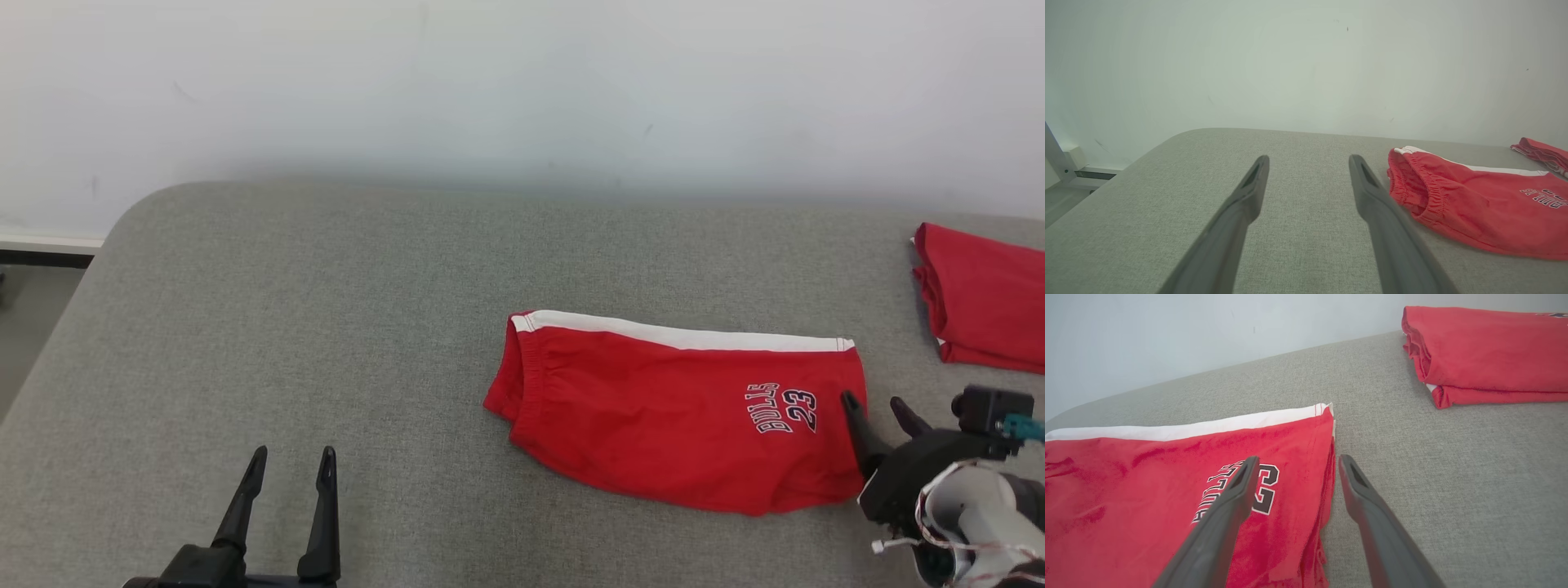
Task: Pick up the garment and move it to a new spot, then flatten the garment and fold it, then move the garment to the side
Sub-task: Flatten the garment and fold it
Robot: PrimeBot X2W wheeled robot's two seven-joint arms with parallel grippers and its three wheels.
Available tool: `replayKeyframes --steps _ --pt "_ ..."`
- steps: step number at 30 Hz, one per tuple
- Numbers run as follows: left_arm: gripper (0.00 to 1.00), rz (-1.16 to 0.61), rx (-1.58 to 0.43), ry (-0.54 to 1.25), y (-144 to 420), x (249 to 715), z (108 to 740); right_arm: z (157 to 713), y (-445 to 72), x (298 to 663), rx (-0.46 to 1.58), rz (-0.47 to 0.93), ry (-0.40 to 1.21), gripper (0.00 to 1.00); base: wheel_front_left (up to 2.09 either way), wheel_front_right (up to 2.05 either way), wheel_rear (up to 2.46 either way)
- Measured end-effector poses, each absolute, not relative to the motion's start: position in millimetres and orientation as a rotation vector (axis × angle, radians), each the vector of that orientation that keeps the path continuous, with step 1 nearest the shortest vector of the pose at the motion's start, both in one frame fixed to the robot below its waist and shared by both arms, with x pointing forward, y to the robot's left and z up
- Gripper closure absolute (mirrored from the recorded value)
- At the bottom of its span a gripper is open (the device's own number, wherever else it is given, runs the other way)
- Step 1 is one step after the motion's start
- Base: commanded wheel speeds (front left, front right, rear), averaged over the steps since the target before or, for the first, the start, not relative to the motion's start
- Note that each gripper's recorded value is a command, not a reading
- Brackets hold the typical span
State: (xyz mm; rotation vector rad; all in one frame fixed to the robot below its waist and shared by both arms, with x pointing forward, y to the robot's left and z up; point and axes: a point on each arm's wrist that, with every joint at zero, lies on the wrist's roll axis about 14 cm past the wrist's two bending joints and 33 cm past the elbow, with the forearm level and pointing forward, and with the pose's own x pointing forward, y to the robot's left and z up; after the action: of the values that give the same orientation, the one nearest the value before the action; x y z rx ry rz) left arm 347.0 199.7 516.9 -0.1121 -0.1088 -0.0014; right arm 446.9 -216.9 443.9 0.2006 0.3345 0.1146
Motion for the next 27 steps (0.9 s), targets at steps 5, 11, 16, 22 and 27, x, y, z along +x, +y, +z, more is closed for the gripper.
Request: replayKeyframes --steps 5,11,16,22,27 --pt "0.0 -0.007 -0.106 -0.1 198.2 348.7 514.4 439.4 -224.4 460.2 0.158 0.091 0.409 0.0 0.0 0.0 0.0" --pt "0.0 -0.008 -0.1 -0.092 199.0 356.1 512.2 409.8 -219.7 464.8 0.117 0.08 0.555 0.0 0.0 0.0 0.0" --pt "0.0 0.005 -0.09 -0.071 203.1 356.3 505.8 394.4 -212.1 466.2 0.108 0.081 0.614 0.0 0.0 0.0 0.0" --pt "0.0 0.013 -0.075 -0.065 205.7 357.0 504.1 392.2 -208.5 466.3 0.125 0.07 0.63 1.0 0.0 0.0 0.0" --pt "0.0 0.014 -0.066 -0.07 206.1 354.9 506.0 401.3 -223.9 463.6 0.128 0.032 0.591 1.0 0.0 0.0 0.0"
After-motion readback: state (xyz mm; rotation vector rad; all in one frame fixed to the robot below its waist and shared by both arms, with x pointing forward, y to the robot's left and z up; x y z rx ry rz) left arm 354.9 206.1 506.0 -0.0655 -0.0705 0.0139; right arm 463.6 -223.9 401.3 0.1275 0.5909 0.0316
